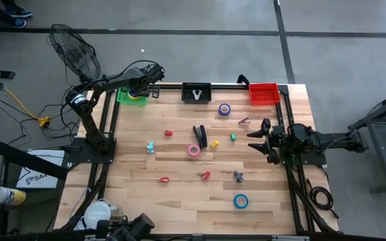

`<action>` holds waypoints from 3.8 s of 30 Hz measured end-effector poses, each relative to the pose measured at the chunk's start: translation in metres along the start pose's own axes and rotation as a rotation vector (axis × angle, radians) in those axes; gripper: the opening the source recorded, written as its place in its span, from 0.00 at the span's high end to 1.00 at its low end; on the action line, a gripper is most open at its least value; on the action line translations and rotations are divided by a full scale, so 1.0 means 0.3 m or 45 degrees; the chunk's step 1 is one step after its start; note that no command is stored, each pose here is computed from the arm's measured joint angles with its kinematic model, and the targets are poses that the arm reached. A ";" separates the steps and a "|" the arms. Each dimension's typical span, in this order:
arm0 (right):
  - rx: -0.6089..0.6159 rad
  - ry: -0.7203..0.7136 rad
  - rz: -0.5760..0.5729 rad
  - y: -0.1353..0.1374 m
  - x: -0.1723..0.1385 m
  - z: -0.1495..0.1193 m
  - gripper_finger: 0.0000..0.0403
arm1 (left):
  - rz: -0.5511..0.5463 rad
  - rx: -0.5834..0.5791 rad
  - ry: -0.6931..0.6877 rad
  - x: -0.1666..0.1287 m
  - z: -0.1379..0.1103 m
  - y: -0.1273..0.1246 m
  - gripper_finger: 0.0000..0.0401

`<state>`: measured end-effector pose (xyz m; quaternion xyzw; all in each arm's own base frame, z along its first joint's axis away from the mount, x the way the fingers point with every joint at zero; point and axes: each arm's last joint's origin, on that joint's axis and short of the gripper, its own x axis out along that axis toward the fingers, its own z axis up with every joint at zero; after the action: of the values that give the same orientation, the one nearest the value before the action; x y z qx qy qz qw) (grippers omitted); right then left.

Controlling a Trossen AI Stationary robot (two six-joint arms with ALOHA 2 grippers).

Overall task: Pick and place Stapler, Stapler remover, tape
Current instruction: Put the blue tape in the green bin, then put the light blue staple remover in the black bin

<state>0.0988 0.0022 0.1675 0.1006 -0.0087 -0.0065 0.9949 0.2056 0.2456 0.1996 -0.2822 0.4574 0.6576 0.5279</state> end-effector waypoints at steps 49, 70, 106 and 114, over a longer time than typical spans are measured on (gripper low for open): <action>0.000 0.000 0.000 0.000 0.000 0.000 0.51 | -0.397 0.786 -0.063 -0.264 -0.146 -0.049 0.70; 0.000 0.000 0.000 0.000 0.000 0.000 0.51 | -0.262 0.652 0.080 -0.370 -0.352 -0.089 0.70; 0.000 0.000 0.000 0.000 0.000 0.000 0.51 | -0.499 0.455 0.492 -0.263 -0.581 -0.145 0.39; 0.000 -0.001 0.000 0.000 0.000 0.000 0.51 | -0.511 0.472 0.500 -0.291 -0.631 -0.155 0.39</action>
<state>0.0988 0.0022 0.1676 0.1006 -0.0090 -0.0068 0.9949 0.2534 0.0382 0.1802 -0.3871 0.5974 0.3793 0.5911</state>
